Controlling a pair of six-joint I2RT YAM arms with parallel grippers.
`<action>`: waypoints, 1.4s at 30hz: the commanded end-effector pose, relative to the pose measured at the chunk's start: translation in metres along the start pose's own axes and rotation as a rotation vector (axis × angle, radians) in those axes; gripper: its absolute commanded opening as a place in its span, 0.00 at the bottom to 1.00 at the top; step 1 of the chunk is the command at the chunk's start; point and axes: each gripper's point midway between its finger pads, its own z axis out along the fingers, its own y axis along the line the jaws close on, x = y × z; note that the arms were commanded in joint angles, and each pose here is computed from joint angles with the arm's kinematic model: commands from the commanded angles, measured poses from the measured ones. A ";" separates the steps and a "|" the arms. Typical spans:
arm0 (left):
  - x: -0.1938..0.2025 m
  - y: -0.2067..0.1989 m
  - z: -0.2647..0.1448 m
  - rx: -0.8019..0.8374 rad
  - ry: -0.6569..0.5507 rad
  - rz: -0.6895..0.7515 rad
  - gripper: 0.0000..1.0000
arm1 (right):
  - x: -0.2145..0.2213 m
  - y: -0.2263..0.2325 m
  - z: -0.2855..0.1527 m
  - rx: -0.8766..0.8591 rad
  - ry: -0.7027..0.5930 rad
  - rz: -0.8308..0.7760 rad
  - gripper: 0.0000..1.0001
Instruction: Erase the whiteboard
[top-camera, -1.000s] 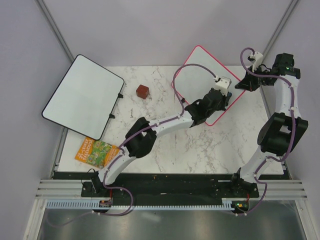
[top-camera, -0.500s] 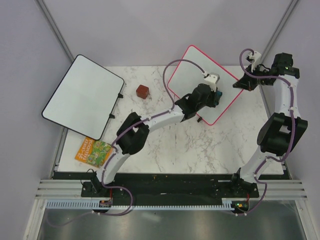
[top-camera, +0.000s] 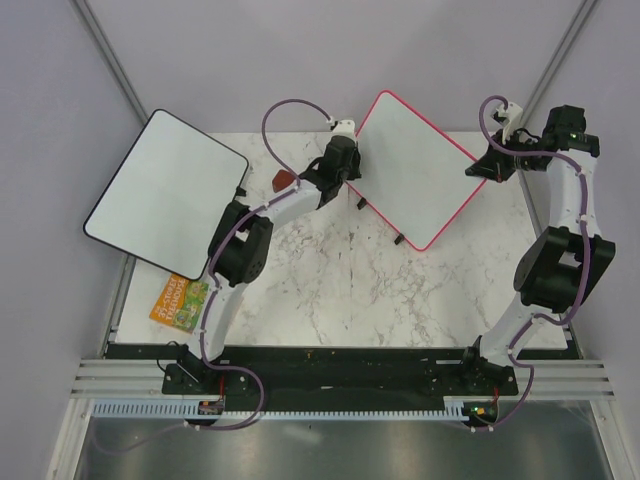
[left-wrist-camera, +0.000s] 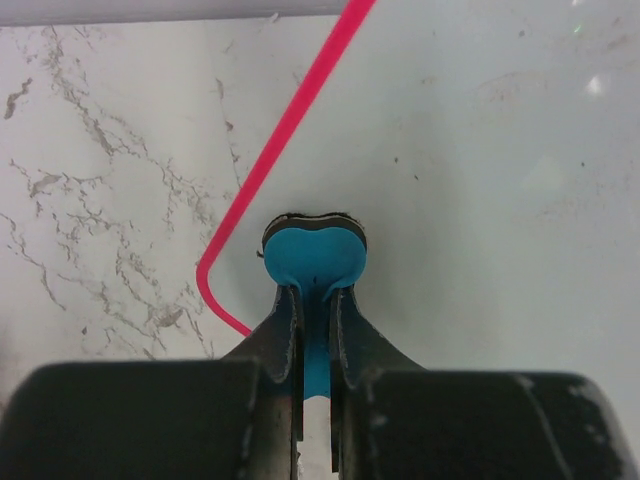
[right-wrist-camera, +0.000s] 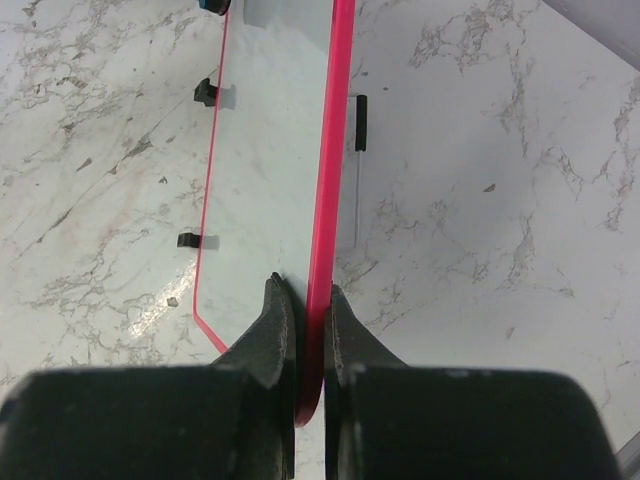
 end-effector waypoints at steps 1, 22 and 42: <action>0.038 -0.021 -0.010 0.045 0.083 -0.007 0.02 | 0.092 0.056 0.033 -0.230 0.318 0.085 0.00; 0.013 0.004 -0.072 0.006 0.011 0.028 0.02 | 0.114 0.044 0.022 -0.215 0.503 0.175 0.00; 0.088 0.002 -0.153 -0.040 0.220 0.109 0.02 | 0.121 0.047 0.001 -0.173 0.568 0.160 0.00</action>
